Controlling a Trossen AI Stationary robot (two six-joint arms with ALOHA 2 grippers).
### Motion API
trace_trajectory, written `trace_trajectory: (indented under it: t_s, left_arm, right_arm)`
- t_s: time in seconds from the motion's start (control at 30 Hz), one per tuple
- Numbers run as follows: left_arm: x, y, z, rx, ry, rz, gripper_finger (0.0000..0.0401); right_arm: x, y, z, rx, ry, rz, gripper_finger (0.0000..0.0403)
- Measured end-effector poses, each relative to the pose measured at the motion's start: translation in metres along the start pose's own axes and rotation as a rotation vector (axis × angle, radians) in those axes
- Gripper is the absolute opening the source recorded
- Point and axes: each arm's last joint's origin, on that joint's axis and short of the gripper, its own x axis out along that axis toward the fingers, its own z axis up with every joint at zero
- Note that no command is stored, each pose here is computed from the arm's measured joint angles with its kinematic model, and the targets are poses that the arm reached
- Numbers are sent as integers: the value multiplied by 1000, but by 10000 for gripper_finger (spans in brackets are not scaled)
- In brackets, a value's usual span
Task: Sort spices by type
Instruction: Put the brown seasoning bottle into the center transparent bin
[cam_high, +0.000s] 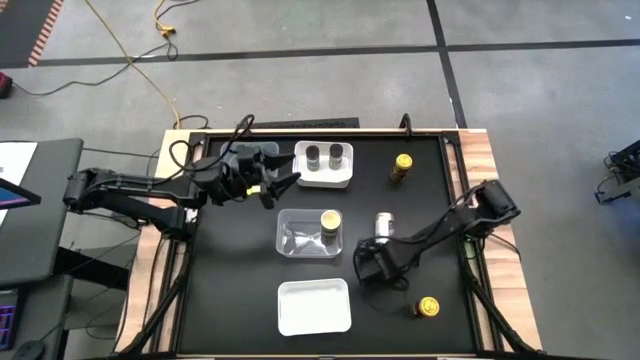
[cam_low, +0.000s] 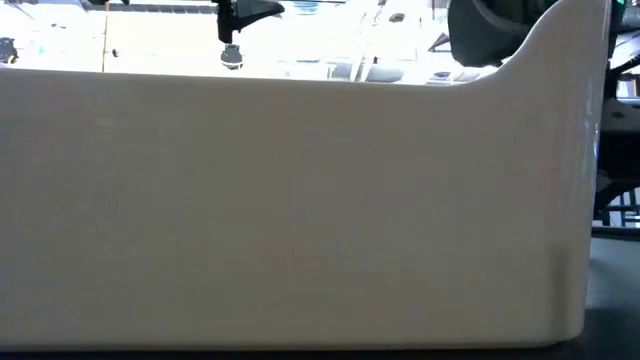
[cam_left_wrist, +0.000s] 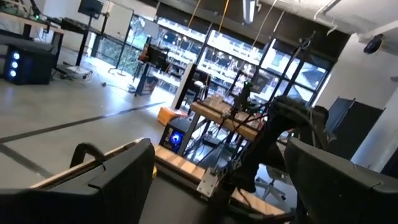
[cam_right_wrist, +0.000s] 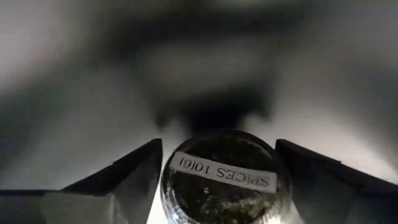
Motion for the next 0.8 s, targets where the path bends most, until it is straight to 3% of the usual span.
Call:
trace_trajectory:
  t_s: [0.1,0.47,0.8]
  left_arm:
    - [0,1,-3,5,26,9,344]
    - [0,1,-4,6,40,14,344]
    - [0,1,-4,6,40,13,344]
  right_arm:
    - [-4,-4,1,127,-25,-24,363]
    - [-7,-1,4,85,-70,-1,397]
    - [-9,0,3,37,-34,-33,399]
